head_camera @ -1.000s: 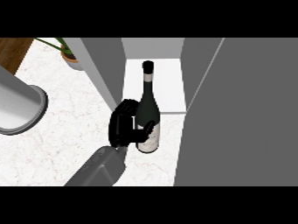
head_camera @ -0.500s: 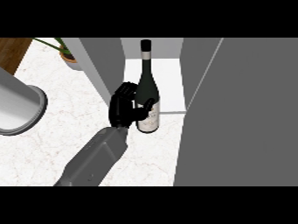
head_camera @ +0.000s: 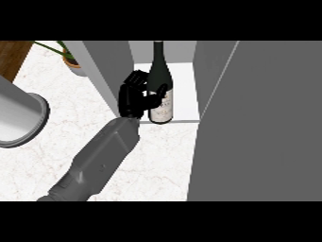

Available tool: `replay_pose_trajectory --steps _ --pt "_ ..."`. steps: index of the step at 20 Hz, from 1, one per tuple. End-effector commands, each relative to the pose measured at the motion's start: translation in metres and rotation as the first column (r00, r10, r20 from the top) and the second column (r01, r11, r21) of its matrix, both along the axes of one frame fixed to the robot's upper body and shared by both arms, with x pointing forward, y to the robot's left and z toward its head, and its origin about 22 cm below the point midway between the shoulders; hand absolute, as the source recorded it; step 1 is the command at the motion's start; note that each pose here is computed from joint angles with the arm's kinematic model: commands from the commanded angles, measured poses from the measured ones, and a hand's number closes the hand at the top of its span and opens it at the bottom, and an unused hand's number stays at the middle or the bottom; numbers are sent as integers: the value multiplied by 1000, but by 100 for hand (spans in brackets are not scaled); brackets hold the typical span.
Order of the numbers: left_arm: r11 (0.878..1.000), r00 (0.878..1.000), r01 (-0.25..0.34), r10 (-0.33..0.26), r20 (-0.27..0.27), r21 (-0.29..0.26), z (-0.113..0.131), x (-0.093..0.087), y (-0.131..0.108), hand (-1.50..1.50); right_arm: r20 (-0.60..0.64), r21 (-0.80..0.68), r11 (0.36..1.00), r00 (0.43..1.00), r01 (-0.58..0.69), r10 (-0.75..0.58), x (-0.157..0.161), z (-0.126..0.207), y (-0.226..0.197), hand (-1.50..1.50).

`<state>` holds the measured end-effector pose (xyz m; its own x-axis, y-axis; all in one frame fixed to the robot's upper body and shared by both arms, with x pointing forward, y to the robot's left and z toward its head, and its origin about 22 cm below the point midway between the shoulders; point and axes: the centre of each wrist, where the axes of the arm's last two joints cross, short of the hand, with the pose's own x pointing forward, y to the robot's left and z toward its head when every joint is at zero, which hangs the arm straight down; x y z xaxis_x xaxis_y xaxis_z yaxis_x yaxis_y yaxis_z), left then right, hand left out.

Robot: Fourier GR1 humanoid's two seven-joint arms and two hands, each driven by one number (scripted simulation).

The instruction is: Pick up the wine, place it into the cabinet and close the cabinet

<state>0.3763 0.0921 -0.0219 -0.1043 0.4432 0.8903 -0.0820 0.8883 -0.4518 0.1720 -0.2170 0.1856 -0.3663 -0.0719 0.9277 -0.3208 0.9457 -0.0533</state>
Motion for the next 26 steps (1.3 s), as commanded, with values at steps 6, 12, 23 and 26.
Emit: replay_pose_trajectory --steps 6,12,23,26 --pt "999 999 -21 22 -25 40 34 35 -3 150 18 -12 1000 999 -26 26 13 -3 1 -150" --pt "996 997 -9 16 -81 84 40 38 -7 150 14 0 999 999 -32 32 5 -4 -5 -150" --pt "998 995 -48 52 -87 45 32 33 -6 150 21 3 996 996 -88 88 11 4 13 -150" --pt "999 996 -34 37 -81 41 11 22 2 150 21 1 995 995 -97 97 10 -1 15 -150"
